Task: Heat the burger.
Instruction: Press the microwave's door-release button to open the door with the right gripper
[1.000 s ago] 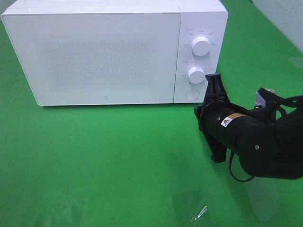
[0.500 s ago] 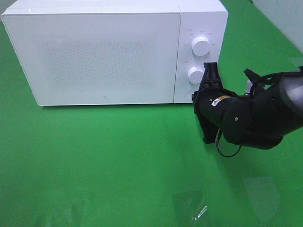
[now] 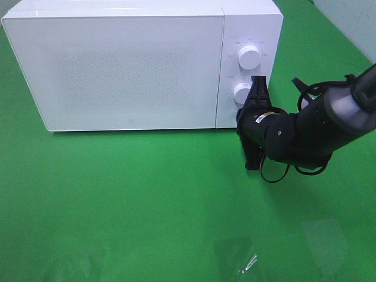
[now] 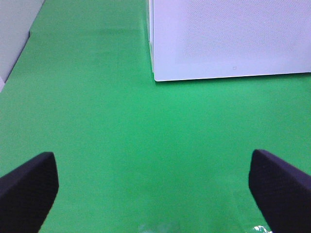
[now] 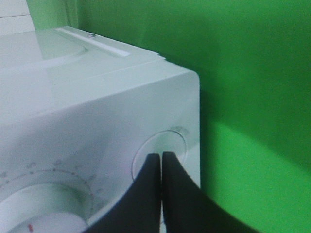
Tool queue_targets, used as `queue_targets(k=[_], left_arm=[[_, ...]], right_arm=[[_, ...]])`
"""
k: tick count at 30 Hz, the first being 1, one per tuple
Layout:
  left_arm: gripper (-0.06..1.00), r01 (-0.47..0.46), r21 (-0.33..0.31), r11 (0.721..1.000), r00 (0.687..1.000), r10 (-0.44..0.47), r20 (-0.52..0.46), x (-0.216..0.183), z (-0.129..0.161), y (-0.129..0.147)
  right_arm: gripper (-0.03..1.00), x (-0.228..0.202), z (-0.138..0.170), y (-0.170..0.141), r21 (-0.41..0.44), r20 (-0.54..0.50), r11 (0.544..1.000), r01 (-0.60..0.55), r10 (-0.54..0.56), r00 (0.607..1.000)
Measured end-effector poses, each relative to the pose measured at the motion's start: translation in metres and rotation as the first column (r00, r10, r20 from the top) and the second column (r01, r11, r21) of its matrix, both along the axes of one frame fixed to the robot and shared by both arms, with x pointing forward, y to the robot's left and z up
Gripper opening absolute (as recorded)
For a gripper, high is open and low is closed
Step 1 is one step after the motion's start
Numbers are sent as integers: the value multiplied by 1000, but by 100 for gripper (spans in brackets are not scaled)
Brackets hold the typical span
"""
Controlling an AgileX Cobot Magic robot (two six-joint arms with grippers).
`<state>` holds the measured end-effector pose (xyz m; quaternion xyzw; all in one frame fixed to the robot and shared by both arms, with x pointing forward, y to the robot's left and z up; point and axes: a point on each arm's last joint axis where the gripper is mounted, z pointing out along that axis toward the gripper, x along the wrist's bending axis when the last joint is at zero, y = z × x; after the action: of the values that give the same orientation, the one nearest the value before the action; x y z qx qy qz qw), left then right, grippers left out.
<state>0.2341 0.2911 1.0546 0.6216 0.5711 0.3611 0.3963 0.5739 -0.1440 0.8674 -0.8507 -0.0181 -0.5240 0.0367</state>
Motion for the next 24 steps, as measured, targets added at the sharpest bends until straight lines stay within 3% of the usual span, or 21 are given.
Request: queue_targets(k=[24], left_arm=[[99, 0, 0, 1000, 1000, 0, 0, 0, 0, 0]], right_arm=[[2, 2, -2, -3, 12, 33, 999, 46, -47, 998]])
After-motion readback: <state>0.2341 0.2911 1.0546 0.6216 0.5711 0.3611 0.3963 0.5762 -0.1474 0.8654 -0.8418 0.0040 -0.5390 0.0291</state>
